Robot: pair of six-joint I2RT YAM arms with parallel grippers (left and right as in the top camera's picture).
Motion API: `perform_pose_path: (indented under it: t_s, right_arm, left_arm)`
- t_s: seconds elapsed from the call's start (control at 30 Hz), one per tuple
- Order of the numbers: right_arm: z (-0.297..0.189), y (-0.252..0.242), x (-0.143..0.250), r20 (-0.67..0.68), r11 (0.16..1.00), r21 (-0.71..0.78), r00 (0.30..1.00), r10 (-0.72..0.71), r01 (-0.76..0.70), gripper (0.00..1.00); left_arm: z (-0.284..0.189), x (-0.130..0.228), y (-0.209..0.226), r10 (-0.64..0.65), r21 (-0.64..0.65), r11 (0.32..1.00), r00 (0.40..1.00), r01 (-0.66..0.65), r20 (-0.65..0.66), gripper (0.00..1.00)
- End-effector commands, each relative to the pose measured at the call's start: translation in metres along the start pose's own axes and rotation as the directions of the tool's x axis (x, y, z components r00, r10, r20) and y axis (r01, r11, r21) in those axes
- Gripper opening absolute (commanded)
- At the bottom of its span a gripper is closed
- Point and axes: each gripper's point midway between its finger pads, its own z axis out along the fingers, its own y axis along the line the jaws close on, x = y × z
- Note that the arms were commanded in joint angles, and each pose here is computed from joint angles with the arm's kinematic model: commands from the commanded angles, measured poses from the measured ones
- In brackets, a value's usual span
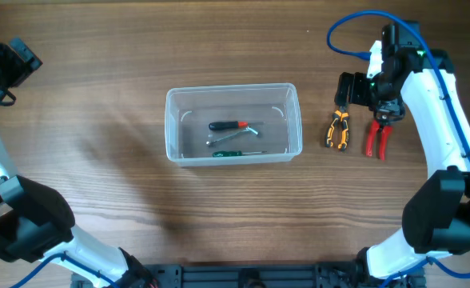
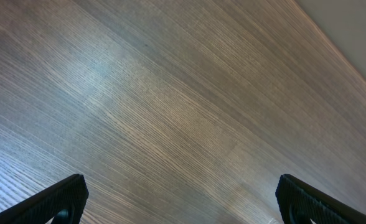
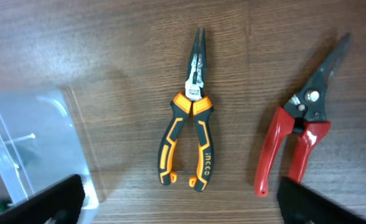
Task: Pack container
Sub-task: 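Move the right gripper to the orange-and-black pliers and grasp them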
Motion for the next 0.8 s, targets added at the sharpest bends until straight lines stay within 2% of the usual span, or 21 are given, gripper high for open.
perform_pose_path:
  t_s: [0.0, 0.03, 0.07, 0.13, 0.2, 0.27, 0.37, 0.53, 0.77]
  right_arm:
    - [0.009, -0.005, -0.001, -0.021, 0.998, 0.017, 0.998, -0.065, 0.065, 0.63]
    - [0.009, -0.008, -0.001, -0.021, 0.997, 0.037, 0.998, -0.064, 0.065, 0.53]
    - [0.009, -0.009, -0.001, -0.021, 0.997, 0.043, 0.998, -0.061, 0.062, 0.48]
    - [0.01, -0.009, -0.002, -0.02, 0.997, 0.043, 0.998, -0.061, 0.062, 0.49]
    - [0.017, -0.01, 0.002, -0.051, 0.997, 0.044, 0.997, -0.059, 0.061, 0.44]
    - [0.034, -0.013, 0.011, -0.118, 0.997, 0.047, 0.992, -0.052, 0.058, 0.43]
    - [0.064, -0.017, 0.026, -0.223, 0.997, 0.053, 0.974, -0.041, 0.054, 0.35]
    - [0.101, -0.022, 0.045, -0.343, 0.997, 0.059, 0.939, -0.027, 0.05, 0.32]
    - [0.109, -0.023, 0.045, -0.328, 0.997, 0.062, 0.944, -0.02, 0.043, 0.33]
  left_arm:
    - [0.001, 0.001, -0.002, -0.007, 0.006, 1.0, 1.0, 0.007, -0.002, 1.0]
    - [0.001, 0.001, -0.002, -0.007, 0.006, 1.0, 1.0, 0.007, -0.002, 1.0]
    - [0.001, 0.001, -0.002, -0.007, 0.006, 1.0, 1.0, 0.007, -0.002, 1.0]
    - [0.001, 0.001, -0.002, -0.007, 0.006, 1.0, 1.0, 0.007, -0.003, 1.0]
    - [0.001, 0.001, -0.002, -0.007, 0.006, 1.0, 1.0, 0.007, -0.002, 1.0]
    - [0.001, 0.001, -0.002, -0.007, 0.006, 1.0, 1.0, 0.007, -0.002, 1.0]
    - [0.001, 0.001, -0.002, -0.007, 0.006, 1.0, 1.0, 0.007, -0.003, 1.0]
    - [0.001, 0.001, -0.002, -0.007, 0.006, 1.0, 1.0, 0.007, -0.002, 1.0]
    - [0.001, 0.001, -0.002, -0.007, 0.006, 1.0, 1.0, 0.007, -0.002, 1.0]
